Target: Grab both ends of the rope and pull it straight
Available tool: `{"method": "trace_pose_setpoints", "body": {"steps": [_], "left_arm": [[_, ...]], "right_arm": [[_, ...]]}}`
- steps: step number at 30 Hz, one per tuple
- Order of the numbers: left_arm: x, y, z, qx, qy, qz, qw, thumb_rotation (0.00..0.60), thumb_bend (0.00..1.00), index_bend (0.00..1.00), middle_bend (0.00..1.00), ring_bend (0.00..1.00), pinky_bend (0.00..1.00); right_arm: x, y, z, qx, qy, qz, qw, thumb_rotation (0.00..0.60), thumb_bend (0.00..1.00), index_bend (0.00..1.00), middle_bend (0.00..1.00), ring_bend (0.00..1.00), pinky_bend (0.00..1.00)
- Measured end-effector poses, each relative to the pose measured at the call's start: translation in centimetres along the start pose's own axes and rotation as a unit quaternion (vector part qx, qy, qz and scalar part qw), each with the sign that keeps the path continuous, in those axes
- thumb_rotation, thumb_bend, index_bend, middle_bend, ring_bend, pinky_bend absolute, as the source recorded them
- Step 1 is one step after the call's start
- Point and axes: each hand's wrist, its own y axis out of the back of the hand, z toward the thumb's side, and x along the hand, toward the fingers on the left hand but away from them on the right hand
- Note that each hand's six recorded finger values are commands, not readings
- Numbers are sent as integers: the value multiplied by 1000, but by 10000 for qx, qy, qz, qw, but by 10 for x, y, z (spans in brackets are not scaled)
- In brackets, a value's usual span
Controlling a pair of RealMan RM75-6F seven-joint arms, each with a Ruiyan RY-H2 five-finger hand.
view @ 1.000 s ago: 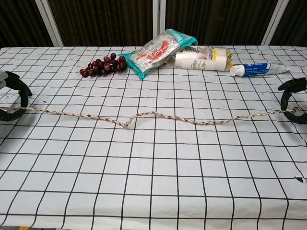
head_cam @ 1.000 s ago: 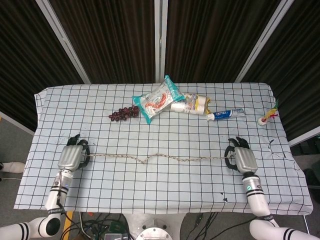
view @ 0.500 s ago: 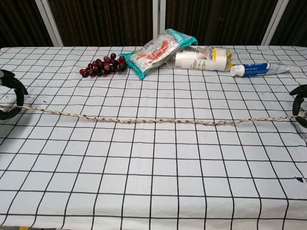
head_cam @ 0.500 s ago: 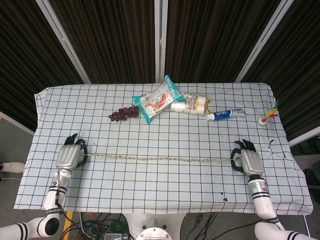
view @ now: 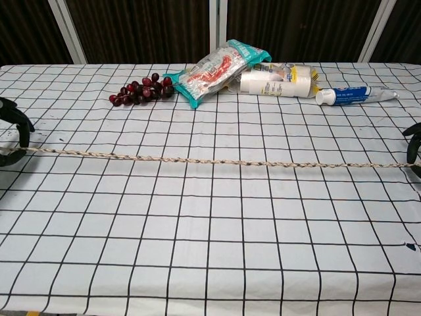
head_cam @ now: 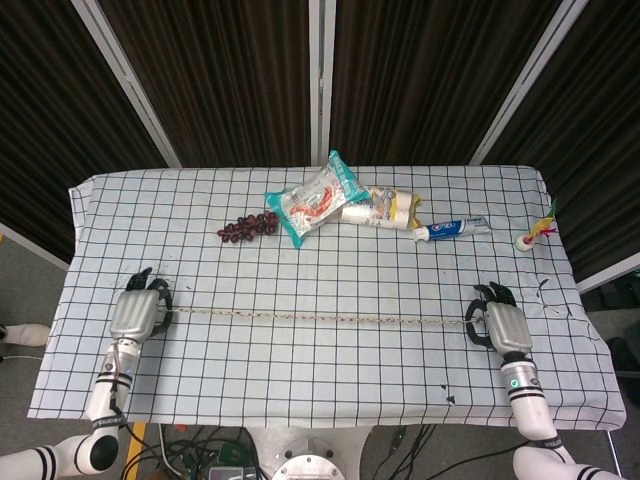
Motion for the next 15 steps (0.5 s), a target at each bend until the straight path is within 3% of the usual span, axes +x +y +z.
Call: {"method": "trace_pose_setpoints", "body": {"steps": [15], "left_arm": [[1, -11, -1, 96, 18, -56, 9999, 600, 394, 547, 259, 0, 96]], "right_arm": [[-1, -4, -1, 55, 8, 32, 10000, 600, 378, 631, 156, 0, 0]]}}
